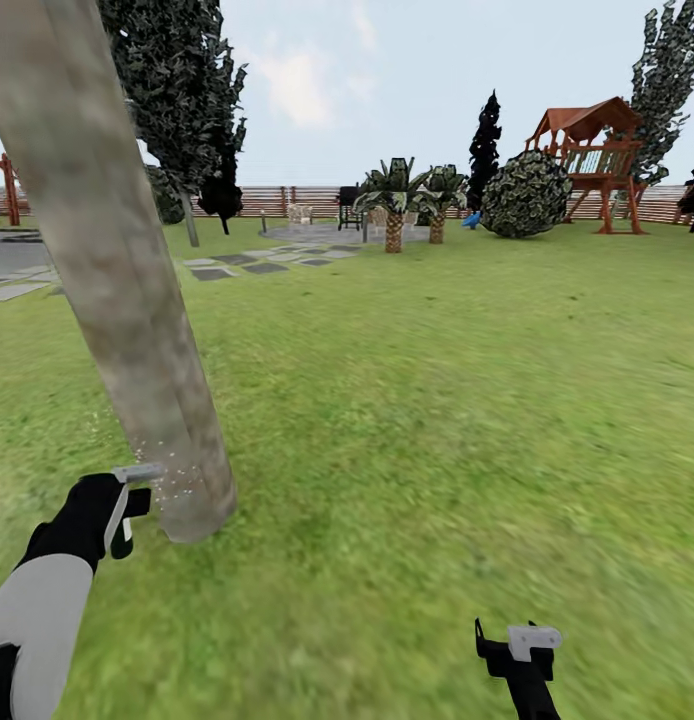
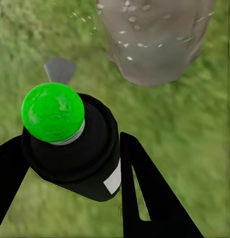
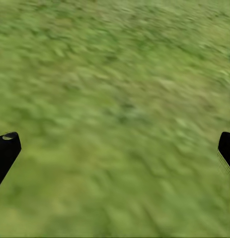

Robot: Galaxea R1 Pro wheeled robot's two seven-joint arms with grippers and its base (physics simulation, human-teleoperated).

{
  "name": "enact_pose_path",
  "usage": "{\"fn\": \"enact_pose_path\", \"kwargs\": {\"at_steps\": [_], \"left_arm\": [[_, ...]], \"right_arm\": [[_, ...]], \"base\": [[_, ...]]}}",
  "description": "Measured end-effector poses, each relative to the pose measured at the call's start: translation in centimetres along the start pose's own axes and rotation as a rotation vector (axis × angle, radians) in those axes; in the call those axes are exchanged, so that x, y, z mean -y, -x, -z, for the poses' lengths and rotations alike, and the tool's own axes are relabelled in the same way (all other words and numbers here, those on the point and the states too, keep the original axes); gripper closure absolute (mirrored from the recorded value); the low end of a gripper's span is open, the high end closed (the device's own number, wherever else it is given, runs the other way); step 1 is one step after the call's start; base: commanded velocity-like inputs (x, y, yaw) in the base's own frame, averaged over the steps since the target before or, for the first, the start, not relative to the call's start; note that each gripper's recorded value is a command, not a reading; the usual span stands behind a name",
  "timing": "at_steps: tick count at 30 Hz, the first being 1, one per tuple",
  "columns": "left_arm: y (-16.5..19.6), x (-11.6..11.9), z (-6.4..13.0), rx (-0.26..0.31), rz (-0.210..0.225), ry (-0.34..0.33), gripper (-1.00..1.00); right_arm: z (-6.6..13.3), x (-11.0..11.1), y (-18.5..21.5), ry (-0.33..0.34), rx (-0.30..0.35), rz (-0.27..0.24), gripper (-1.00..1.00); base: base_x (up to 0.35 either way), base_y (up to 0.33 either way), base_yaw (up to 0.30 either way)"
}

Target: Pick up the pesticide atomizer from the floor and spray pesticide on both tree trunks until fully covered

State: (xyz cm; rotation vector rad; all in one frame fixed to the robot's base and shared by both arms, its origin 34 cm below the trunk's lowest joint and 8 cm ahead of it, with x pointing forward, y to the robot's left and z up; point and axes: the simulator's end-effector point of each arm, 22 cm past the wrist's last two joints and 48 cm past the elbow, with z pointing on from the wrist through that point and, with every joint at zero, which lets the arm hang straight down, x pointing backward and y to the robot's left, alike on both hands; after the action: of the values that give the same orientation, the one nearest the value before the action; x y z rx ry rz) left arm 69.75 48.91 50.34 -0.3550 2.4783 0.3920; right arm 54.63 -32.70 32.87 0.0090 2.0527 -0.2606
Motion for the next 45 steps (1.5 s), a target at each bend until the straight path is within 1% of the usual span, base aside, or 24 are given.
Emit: {"fn": "enact_pose_path", "kwargs": {"at_steps": [14, 22, 28, 42, 45], "left_arm": [[-0.19, -0.20, -0.09, -0.003, 0.004, 0.003, 1.00], [-0.19, -0.26, -0.07, -0.003, 0.009, 0.002, 1.00], [-0.20, -0.33, -0.09, -0.003, 0.012, 0.003, 1.00], [-0.28, -0.32, -0.14, -0.004, 0.010, 0.004, 1.00], [-0.27, -0.30, -0.13, -0.004, 0.011, 0.003, 1.00]], "right_arm": [[-0.01, 0.03, -0.02, -0.001, 0.000, 0.000, -1.00], [0.00, 0.03, 0.00, -0.001, 0.000, 0.000, -1.00], [0.00, 0.02, 0.00, -0.001, 0.000, 0.000, -1.00], [-0.01, 0.01, -0.01, -0.001, 0.000, 0.000, -1.00], [0.00, 0.03, 0.00, -0.001, 0.000, 0.000, -1.00]], "base": [[0.036, -0.268, 0.000], [0.132, -0.265, 0.019], [0.183, -0.224, 0.255], [0.009, -0.275, 0.277], [0.121, -0.266, 0.107]]}}
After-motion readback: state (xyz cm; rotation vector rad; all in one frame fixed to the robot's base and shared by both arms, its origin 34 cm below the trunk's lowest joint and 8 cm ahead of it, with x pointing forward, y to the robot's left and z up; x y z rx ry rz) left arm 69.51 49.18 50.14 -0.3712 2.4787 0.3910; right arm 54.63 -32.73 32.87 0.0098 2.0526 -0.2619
